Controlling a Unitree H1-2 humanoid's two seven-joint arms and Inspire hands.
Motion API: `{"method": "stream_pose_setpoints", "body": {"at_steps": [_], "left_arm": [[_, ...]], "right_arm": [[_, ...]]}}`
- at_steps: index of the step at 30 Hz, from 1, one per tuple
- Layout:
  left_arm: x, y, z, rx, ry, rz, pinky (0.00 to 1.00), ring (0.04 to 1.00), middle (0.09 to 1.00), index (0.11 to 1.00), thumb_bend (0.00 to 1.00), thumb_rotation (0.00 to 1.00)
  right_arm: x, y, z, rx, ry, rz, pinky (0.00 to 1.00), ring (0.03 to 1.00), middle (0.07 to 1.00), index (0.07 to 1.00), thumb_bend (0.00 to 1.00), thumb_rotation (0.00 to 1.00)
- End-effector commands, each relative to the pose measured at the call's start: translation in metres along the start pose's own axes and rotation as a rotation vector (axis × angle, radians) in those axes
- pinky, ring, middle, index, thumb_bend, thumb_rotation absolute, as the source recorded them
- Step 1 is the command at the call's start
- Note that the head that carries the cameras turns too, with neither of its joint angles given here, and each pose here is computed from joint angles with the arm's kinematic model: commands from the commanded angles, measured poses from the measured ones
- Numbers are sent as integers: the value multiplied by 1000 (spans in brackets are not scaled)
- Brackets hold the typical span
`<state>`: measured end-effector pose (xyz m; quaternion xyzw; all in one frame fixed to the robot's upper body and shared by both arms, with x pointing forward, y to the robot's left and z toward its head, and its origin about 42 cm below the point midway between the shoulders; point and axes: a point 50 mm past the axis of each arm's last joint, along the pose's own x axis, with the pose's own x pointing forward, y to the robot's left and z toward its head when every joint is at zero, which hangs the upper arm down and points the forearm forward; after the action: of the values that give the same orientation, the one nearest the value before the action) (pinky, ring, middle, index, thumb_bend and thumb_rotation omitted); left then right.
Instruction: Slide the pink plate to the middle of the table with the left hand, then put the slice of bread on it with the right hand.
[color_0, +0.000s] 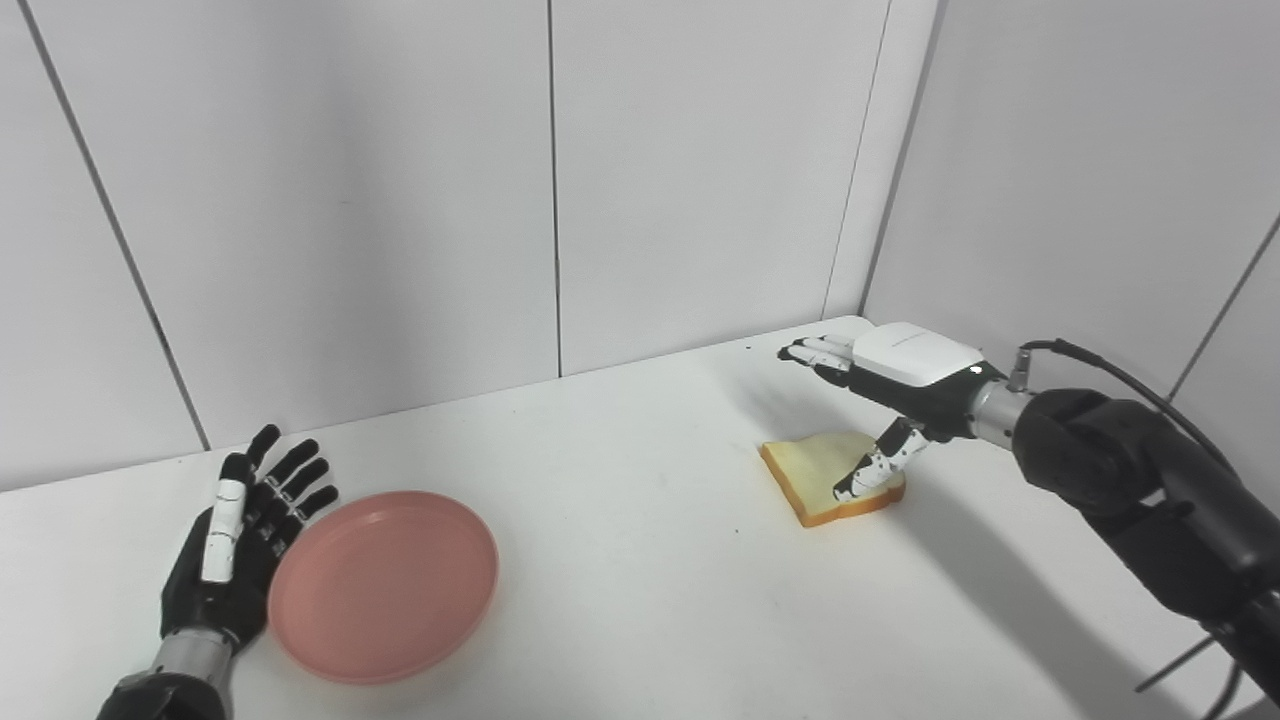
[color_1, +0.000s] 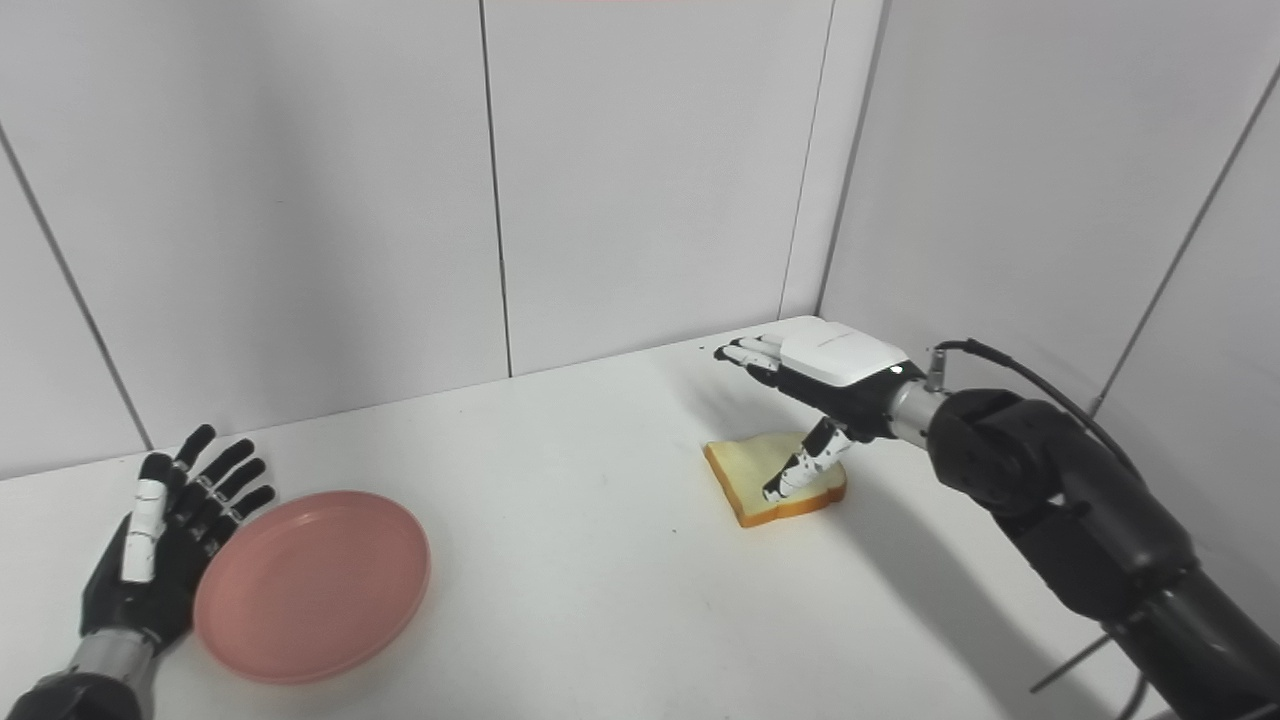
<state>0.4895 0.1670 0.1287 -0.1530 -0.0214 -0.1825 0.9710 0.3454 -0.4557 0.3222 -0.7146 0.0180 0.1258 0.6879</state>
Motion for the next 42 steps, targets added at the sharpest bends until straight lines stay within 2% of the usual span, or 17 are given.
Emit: {"method": "stream_pose_setpoints", "body": {"at_steps": [1, 5, 9, 12, 15, 18, 23, 24, 25, 27, 30, 34, 42], "left_arm": [[-6, 4, -7, 9, 27, 7, 781, 860, 848, 937, 893, 751], [-6, 3, -7, 15, 29, 2, 775, 860, 849, 941, 891, 759], [-7, 3, -8, 10, 33, 6, 778, 858, 848, 940, 884, 756], [-8, 2, -8, 7, 32, 9, 776, 857, 843, 935, 876, 750], [-9, 1, -9, 9, 34, 11, 780, 858, 840, 933, 875, 751], [-9, 1, -10, 9, 34, 13, 779, 857, 844, 928, 868, 750], [-8, 0, -10, 3, 34, 11, 785, 859, 845, 925, 871, 747], [-9, 0, -10, 1, 33, 10, 782, 857, 844, 924, 873, 747], [-9, 0, -10, -1, 32, 9, 773, 851, 842, 920, 875, 746], [-9, -1, -10, -2, 31, 6, 775, 850, 841, 920, 879, 746], [-10, -1, -10, 3, 33, 2, 779, 853, 843, 925, 888, 749], [-10, -1, -11, 4, 35, 3, 777, 857, 844, 924, 892, 748], [-11, -1, -13, -8, 36, 9, 781, 846, 835, 915, 897, 734]], "right_arm": [[-1, -32, -7, -75, 40, -44, 821, 933, 969, 994, 1000, 325], [9, -36, -2, -95, 45, 27, 763, 919, 970, 991, 1000, 288], [18, -38, 0, -143, 59, 80, 713, 889, 961, 960, 1000, 210], [24, -39, 2, -170, 109, 123, 759, 914, 973, 948, 1000, 195], [27, -38, 2, -181, 127, 134, 786, 922, 965, 926, 1000, 180], [31, -35, 1, -186, 142, 158, 832, 969, 972, 919, 1000, 184], [40, -26, 0, -212, 154, 196, 834, 990, 968, 924, 1000, 202], [43, -24, 1, -220, 156, 208, 871, 990, 967, 926, 1000, 211], [45, -23, 1, -226, 158, 216, 958, 987, 966, 925, 1000, 228], [51, -20, 2, -268, 160, 224, 987, 995, 962, 917, 1000, 258], [58, -17, 4, -310, 165, 241, 999, 1000, 965, 911, 1000, 286], [63, -15, 9, -291, 171, 255, 1000, 1000, 974, 902, 1000, 306], [68, -6, 11, -244, 178, 284, 1000, 1000, 979, 908, 1000, 287]]}}
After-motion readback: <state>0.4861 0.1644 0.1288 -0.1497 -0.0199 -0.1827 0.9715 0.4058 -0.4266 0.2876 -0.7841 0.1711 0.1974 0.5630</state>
